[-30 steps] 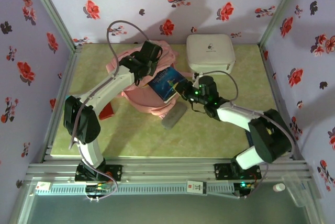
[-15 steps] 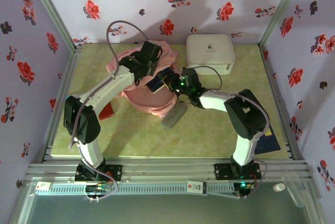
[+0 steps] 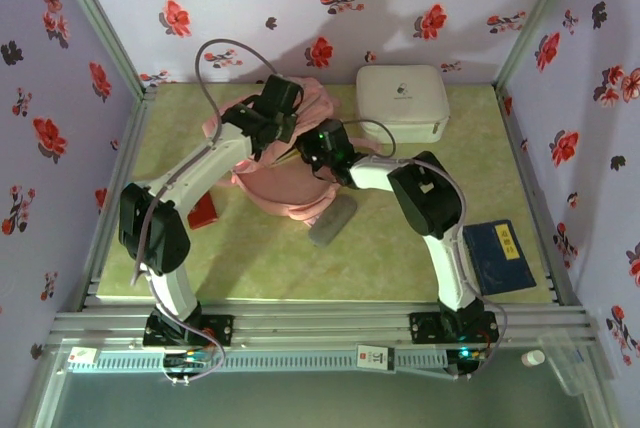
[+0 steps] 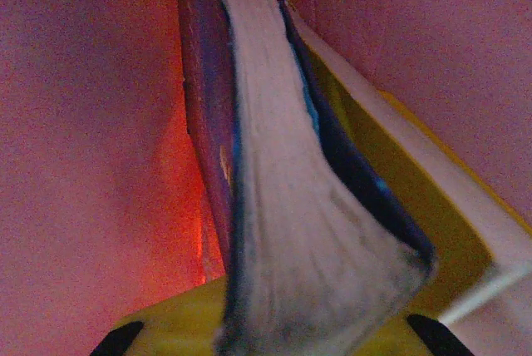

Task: Pack the student bag

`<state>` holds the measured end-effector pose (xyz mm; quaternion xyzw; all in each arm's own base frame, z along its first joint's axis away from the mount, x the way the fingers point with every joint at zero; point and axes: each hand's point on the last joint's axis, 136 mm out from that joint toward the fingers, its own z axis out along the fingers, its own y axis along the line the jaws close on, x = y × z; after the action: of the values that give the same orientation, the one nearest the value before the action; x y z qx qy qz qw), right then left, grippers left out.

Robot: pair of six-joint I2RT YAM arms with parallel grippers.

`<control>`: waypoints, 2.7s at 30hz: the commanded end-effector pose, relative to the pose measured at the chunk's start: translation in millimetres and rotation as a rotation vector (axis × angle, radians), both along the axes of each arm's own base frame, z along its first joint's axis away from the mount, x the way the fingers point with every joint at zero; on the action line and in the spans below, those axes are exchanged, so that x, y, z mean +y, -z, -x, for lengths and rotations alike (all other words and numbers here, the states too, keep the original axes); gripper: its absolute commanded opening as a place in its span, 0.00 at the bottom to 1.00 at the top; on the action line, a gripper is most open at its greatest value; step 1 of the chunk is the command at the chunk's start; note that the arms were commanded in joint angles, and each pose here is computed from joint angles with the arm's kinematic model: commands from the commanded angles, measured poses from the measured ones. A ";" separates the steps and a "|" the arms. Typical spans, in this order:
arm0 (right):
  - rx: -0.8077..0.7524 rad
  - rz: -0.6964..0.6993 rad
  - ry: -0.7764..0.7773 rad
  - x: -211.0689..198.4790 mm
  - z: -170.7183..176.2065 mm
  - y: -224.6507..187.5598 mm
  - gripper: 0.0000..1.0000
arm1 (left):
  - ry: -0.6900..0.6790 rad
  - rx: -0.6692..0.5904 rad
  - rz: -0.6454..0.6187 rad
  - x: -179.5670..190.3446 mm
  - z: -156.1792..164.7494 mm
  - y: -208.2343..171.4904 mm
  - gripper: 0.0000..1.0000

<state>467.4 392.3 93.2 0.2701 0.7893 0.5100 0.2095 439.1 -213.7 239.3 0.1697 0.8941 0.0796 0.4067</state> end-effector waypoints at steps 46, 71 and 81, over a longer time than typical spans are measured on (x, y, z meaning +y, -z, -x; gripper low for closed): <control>-0.061 1.021 0.204 -314.5 147.8 -54.0 0.89 | -0.029 0.053 0.451 -2.5 46.7 22.4 0.86; 0.438 0.904 0.384 -441.5 223.5 38.8 0.99 | 0.059 0.101 0.518 -23.0 54.3 10.0 1.00; 0.499 0.816 0.410 -442.4 232.8 59.2 0.99 | 0.071 0.115 0.507 -27.0 56.4 15.0 1.00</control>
<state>235.4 -53.6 39.9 0.4204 0.8833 0.0117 0.2072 378.3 -232.0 213.9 0.0871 0.9082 -0.1605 0.3767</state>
